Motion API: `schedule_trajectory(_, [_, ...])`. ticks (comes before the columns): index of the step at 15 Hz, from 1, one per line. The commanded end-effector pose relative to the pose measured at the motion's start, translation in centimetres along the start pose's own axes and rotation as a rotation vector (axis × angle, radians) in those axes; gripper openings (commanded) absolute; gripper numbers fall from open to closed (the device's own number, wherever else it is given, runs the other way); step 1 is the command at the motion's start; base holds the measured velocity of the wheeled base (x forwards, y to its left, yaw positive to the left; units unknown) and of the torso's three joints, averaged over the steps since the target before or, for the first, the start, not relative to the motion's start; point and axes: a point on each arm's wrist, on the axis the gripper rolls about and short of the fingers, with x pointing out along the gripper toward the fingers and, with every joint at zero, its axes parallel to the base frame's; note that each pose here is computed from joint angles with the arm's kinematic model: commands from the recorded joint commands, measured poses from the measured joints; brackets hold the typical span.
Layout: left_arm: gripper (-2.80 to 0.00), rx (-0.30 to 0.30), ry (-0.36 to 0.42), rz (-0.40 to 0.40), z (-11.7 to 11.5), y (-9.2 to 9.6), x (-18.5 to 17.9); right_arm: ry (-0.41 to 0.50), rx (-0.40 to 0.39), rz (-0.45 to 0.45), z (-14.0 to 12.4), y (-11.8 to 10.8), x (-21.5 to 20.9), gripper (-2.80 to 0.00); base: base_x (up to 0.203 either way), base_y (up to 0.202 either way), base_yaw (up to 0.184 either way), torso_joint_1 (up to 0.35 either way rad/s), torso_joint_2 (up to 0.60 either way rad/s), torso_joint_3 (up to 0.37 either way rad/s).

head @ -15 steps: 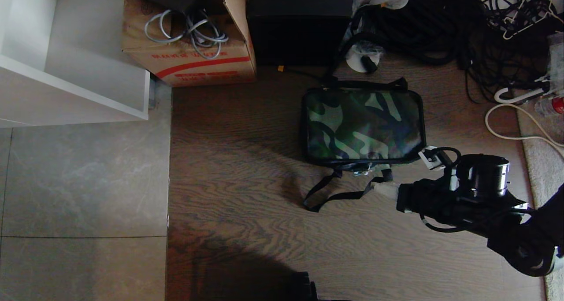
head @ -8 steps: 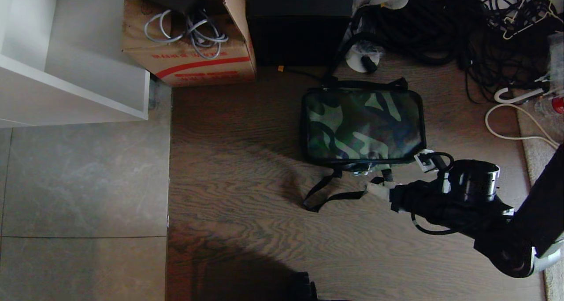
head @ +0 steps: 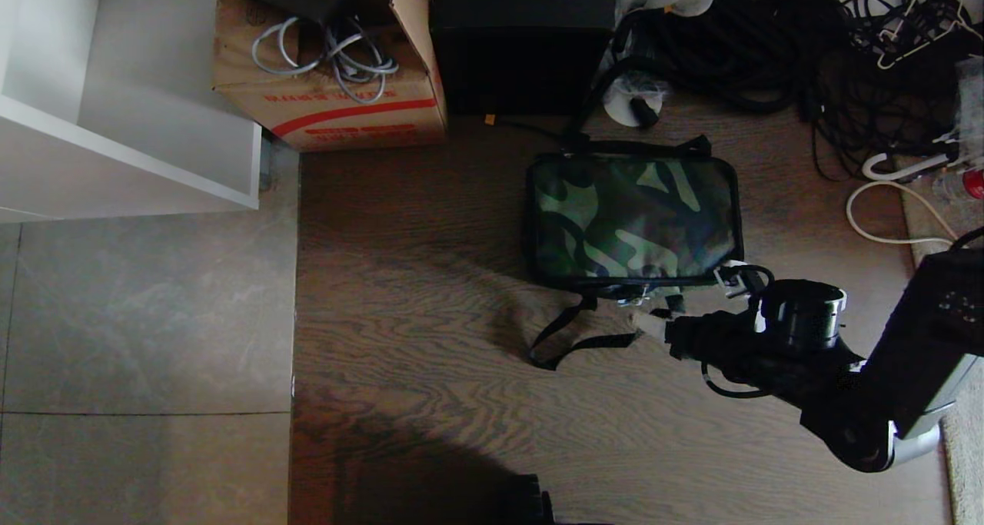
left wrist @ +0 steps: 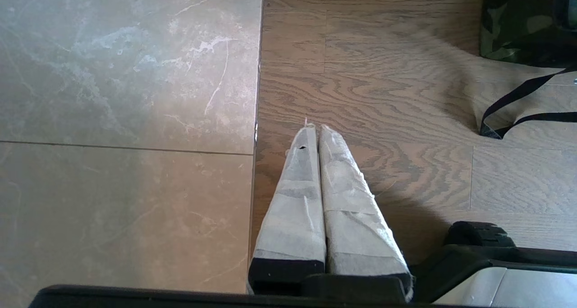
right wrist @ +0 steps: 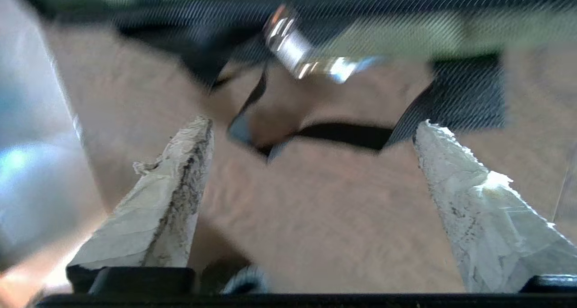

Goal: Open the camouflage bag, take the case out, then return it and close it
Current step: Open the top of the storage box

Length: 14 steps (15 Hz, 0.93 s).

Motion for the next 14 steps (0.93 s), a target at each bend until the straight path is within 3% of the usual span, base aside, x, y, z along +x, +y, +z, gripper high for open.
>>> schedule_trajectory(1, [-2.8, 0.0, 0.006, 0.001, -0.2, 0.0, 0.0, -0.026, 0.048, 0.007, 0.2, -0.2, 1.1, 0.0, 0.0, 0.0, 0.0, 0.0, 0.0, 0.0])
schedule_trajectory(3, [-2.8, 0.0, 0.006, 0.0, -0.2, 0.0, 0.0, -0.063, 0.121, 0.023, 0.8, -0.1, 1.7, 0.0, 0.0, 0.0, 0.0, 0.0, 0.0, 0.0])
schedule_trajectory(9, [-2.8, 0.0, 0.006, 0.001, -0.2, 0.0, 0.0, -0.057, 0.219, 0.044, 0.4, 0.6, 2.4, 0.0, 0.0, 0.0, 0.0, 0.0, 0.0, 0.0])
schedule_trajectory(12, [-2.8, 0.0, 0.006, 0.0, -0.2, 0.0, 0.0, -0.071, 0.174, 0.062, -0.2, 1.1, 2.9, 0.0, 0.0, 0.0, 0.0, 0.0, 0.0, 0.0])
schedule_trajectory(14, [-2.8, 0.0, 0.006, 0.0, -0.2, 0.0, 0.0, -0.073, 0.072, 0.053, -0.9, 1.0, 3.3, 0.0, 0.0, 0.0, 0.0, 0.0, 0.0, 0.0])
